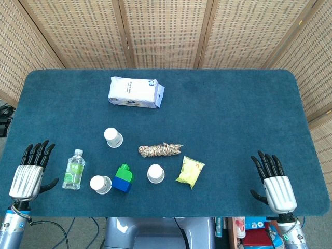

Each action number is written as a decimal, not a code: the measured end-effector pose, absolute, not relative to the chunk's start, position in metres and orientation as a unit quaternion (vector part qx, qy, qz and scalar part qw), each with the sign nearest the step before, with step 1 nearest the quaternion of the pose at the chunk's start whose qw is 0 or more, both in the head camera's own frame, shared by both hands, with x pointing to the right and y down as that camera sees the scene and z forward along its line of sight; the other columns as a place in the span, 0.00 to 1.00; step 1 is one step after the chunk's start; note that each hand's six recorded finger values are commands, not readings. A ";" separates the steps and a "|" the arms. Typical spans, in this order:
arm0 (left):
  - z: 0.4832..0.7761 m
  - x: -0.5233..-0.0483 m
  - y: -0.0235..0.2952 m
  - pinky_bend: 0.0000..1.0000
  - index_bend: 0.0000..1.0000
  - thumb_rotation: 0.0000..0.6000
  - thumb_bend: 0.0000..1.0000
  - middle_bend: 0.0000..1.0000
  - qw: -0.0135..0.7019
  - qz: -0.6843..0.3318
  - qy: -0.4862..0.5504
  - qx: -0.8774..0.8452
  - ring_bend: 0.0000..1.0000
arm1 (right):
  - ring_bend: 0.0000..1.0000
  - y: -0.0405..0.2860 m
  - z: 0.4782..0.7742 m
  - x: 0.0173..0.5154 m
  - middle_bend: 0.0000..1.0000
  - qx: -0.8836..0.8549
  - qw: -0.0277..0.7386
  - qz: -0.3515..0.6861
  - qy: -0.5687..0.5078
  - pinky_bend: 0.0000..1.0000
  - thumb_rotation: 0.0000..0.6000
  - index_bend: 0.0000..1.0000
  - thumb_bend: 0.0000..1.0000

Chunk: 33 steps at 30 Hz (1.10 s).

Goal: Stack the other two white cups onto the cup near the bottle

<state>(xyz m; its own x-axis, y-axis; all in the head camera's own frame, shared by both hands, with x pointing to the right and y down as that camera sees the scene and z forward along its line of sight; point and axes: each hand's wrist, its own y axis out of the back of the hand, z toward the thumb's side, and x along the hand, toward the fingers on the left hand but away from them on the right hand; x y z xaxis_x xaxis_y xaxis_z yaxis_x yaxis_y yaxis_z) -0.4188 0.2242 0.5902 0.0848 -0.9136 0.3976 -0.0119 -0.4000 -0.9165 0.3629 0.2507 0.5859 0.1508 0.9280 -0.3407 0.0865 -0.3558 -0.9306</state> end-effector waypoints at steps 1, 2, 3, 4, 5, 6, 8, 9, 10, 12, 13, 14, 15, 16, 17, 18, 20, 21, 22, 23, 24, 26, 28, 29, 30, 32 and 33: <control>0.590 -0.419 0.224 0.00 0.00 1.00 0.19 0.00 0.400 -0.564 0.374 -0.618 0.00 | 0.00 0.251 0.586 0.363 0.00 -0.640 0.407 0.517 -0.396 0.00 1.00 0.00 0.00; 0.590 -0.419 0.224 0.00 0.00 1.00 0.19 0.00 0.400 -0.564 0.374 -0.618 0.00 | 0.00 0.251 0.586 0.363 0.00 -0.640 0.407 0.517 -0.396 0.00 1.00 0.00 0.00; 0.590 -0.419 0.224 0.00 0.00 1.00 0.19 0.00 0.400 -0.564 0.374 -0.618 0.00 | 0.00 0.250 0.585 0.363 0.00 -0.640 0.407 0.517 -0.397 0.00 1.00 0.00 0.00; 0.590 -0.419 0.225 0.00 0.00 1.00 0.19 0.00 0.400 -0.564 0.373 -0.618 0.00 | 0.00 0.250 0.585 0.363 0.00 -0.640 0.406 0.517 -0.397 0.00 1.00 0.00 0.00; 0.590 -0.419 0.225 0.00 0.00 1.00 0.19 0.00 0.400 -0.564 0.373 -0.619 0.00 | 0.00 0.251 0.585 0.363 0.00 -0.641 0.406 0.516 -0.397 0.00 1.00 0.00 0.00; 0.590 -0.419 0.225 0.00 0.00 1.00 0.19 0.00 0.399 -0.564 0.373 -0.619 0.00 | 0.00 0.251 0.585 0.363 0.00 -0.641 0.407 0.516 -0.397 0.00 1.00 0.00 0.00; 0.590 -0.418 0.225 0.00 0.00 1.00 0.19 0.00 0.399 -0.563 0.373 -0.620 0.00 | 0.00 0.251 0.585 0.362 0.00 -0.640 0.407 0.516 -0.398 0.00 1.00 0.00 0.00; 0.590 -0.418 0.225 0.00 0.00 1.00 0.19 0.00 0.399 -0.563 0.373 -0.621 0.00 | 0.00 0.250 0.584 0.362 0.00 -0.640 0.407 0.515 -0.399 0.00 1.00 0.00 0.00; 0.590 -0.418 0.225 0.00 0.00 1.00 0.19 0.00 0.399 -0.562 0.373 -0.621 0.00 | 0.00 0.250 0.584 0.362 0.00 -0.640 0.407 0.515 -0.400 0.00 1.00 0.00 0.00; 0.591 -0.417 0.224 0.00 0.00 1.00 0.19 0.00 0.398 -0.561 0.372 -0.623 0.00 | 0.00 0.250 0.585 0.362 0.00 -0.639 0.406 0.516 -0.400 0.00 1.00 0.00 0.00; 0.592 -0.417 0.224 0.00 0.00 1.00 0.19 0.00 0.398 -0.561 0.371 -0.624 0.00 | 0.00 0.250 0.585 0.362 0.00 -0.639 0.406 0.516 -0.400 0.00 1.00 0.00 0.00; 0.592 -0.418 0.224 0.00 0.00 1.00 0.19 0.00 0.397 -0.561 0.371 -0.624 0.00 | 0.00 0.250 0.585 0.362 0.00 -0.639 0.406 0.517 -0.400 0.00 1.00 0.00 0.00; 0.592 -0.418 0.224 0.00 0.00 1.00 0.19 0.00 0.397 -0.561 0.371 -0.624 0.00 | 0.00 0.250 0.585 0.362 0.00 -0.639 0.406 0.517 -0.399 0.00 1.00 0.00 0.00; 0.592 -0.418 0.224 0.00 0.00 1.00 0.19 0.00 0.397 -0.561 0.371 -0.624 0.00 | 0.00 0.250 0.585 0.362 0.00 -0.639 0.406 0.517 -0.399 0.00 1.00 0.00 0.00; 0.592 -0.417 0.224 0.00 0.00 1.00 0.19 0.00 0.397 -0.561 0.370 -0.625 0.00 | 0.00 0.250 0.585 0.361 0.00 -0.639 0.407 0.516 -0.399 0.00 1.00 0.00 0.00; 0.592 -0.417 0.225 0.00 0.00 1.00 0.19 0.00 0.398 -0.561 0.369 -0.625 0.00 | 0.00 0.250 0.585 0.361 0.00 -0.640 0.407 0.515 -0.399 0.00 1.00 0.00 0.00; 0.590 -0.417 0.225 0.00 0.00 1.00 0.19 0.00 0.398 -0.561 0.368 -0.625 0.00 | 0.00 0.250 0.584 0.361 0.00 -0.640 0.408 0.513 -0.401 0.00 1.00 0.00 0.00; 0.590 -0.416 0.225 0.00 0.00 1.00 0.19 0.00 0.398 -0.561 0.367 -0.626 0.00 | 0.00 0.250 0.584 0.361 0.00 -0.639 0.409 0.513 -0.402 0.00 1.00 0.00 0.00; 0.589 -0.415 0.226 0.00 0.00 1.00 0.19 0.00 0.399 -0.559 0.367 -0.627 0.00 | 0.00 0.250 0.583 0.362 0.00 -0.639 0.409 0.513 -0.403 0.00 1.00 0.00 0.00; 0.588 -0.414 0.226 0.00 0.00 1.00 0.19 0.00 0.400 -0.557 0.367 -0.628 0.00 | 0.00 0.250 0.583 0.362 0.00 -0.638 0.409 0.513 -0.403 0.00 1.00 0.00 0.00; 0.587 -0.413 0.227 0.00 0.00 1.00 0.19 0.00 0.400 -0.556 0.367 -0.630 0.00 | 0.00 0.250 0.582 0.363 0.00 -0.638 0.408 0.513 -0.404 0.00 1.00 0.00 0.00; 0.586 -0.411 0.227 0.00 0.00 1.00 0.19 0.00 0.401 -0.552 0.367 -0.632 0.00 | 0.00 0.250 0.582 0.363 0.00 -0.638 0.408 0.512 -0.405 0.00 1.00 0.00 0.00; 0.585 -0.410 0.228 0.00 0.00 1.00 0.19 0.00 0.401 -0.551 0.367 -0.634 0.00 | 0.00 0.250 0.581 0.364 0.00 -0.638 0.408 0.512 -0.406 0.00 1.00 0.00 0.00; 0.585 -0.409 0.228 0.00 0.00 1.00 0.20 0.00 0.400 -0.549 0.367 -0.635 0.00 | 0.00 0.250 0.581 0.364 0.00 -0.638 0.407 0.512 -0.406 0.00 1.00 0.00 0.00; 0.585 -0.408 0.228 0.00 0.00 1.00 0.20 0.00 0.400 -0.547 0.367 -0.637 0.00 | 0.00 0.249 0.581 0.364 0.00 -0.638 0.407 0.512 -0.407 0.00 1.00 0.00 0.00; 0.584 -0.403 0.227 0.00 0.00 1.00 0.20 0.00 0.401 -0.540 0.365 -0.644 0.00 | 0.00 0.249 0.581 0.365 0.00 -0.637 0.405 0.513 -0.408 0.00 1.00 0.00 0.00; 0.584 -0.401 0.226 0.00 0.00 1.00 0.21 0.00 0.402 -0.535 0.363 -0.648 0.00 | 0.00 0.249 0.582 0.366 0.00 -0.637 0.404 0.515 -0.408 0.00 1.00 0.00 0.00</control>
<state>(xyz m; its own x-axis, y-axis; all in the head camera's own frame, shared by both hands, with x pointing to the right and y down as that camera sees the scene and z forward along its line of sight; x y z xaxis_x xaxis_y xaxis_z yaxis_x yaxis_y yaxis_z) -0.4008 0.2257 0.5841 0.1630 -0.9009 0.4023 -0.0402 -0.4135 -0.9096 0.3659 0.2485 0.5822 0.1368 0.9355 -0.3257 0.1039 -0.3406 -0.9345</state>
